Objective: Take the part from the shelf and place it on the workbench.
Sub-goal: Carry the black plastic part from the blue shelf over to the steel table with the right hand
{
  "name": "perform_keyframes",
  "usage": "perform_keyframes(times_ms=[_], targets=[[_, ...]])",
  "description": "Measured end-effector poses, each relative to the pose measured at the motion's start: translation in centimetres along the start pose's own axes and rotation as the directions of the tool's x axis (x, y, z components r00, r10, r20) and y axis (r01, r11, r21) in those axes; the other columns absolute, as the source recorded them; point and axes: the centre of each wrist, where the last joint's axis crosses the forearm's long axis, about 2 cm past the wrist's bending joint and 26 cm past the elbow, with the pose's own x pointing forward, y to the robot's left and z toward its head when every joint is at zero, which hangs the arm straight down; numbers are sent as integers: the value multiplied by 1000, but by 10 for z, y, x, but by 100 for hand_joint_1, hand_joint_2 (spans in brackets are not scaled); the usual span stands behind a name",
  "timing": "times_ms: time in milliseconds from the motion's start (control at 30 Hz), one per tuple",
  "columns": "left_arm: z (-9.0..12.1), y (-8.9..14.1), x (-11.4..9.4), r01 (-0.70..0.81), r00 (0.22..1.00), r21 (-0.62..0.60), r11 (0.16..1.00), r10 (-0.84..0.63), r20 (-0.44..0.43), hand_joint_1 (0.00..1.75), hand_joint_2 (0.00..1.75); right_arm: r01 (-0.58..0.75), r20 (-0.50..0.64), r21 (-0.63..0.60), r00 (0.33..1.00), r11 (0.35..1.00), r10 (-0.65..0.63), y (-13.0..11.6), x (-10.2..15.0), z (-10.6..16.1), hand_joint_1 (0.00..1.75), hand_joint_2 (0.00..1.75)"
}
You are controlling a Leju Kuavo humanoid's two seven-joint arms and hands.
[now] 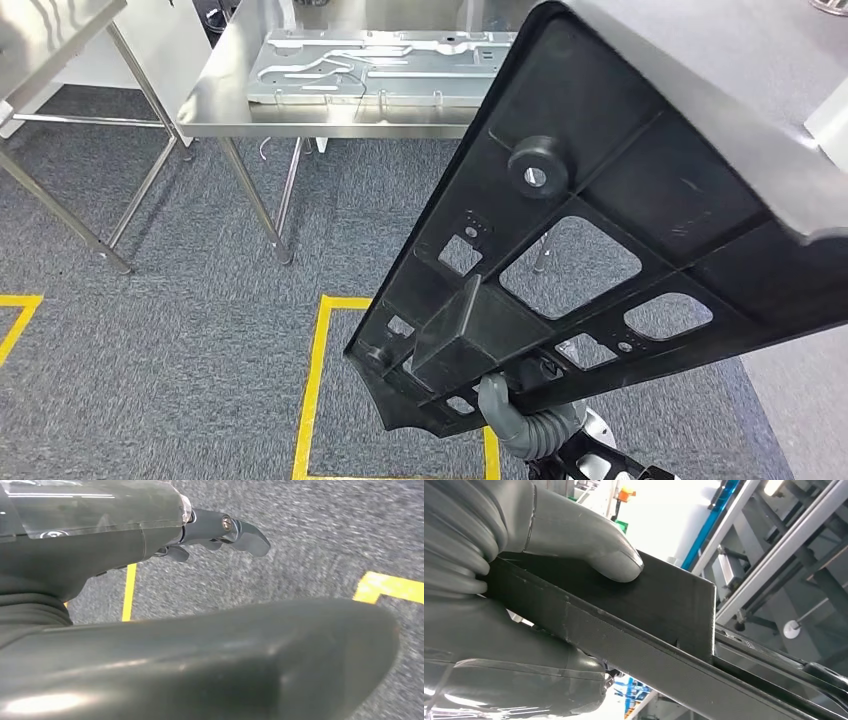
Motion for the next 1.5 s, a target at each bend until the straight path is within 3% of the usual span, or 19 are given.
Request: perform_keyframes(times_ms=[600, 1500], targets=[[0, 0, 0, 4, 1000, 11, 1000, -4, 9, 0, 0, -49, -4, -57, 999, 997, 48, -9, 6, 5, 175, 175], [0, 1, -1, 5, 1000, 15, 1000, -5, 6, 0, 0, -19, 7, -15, 1000, 1000, 19, -8, 11, 6, 175, 175]])
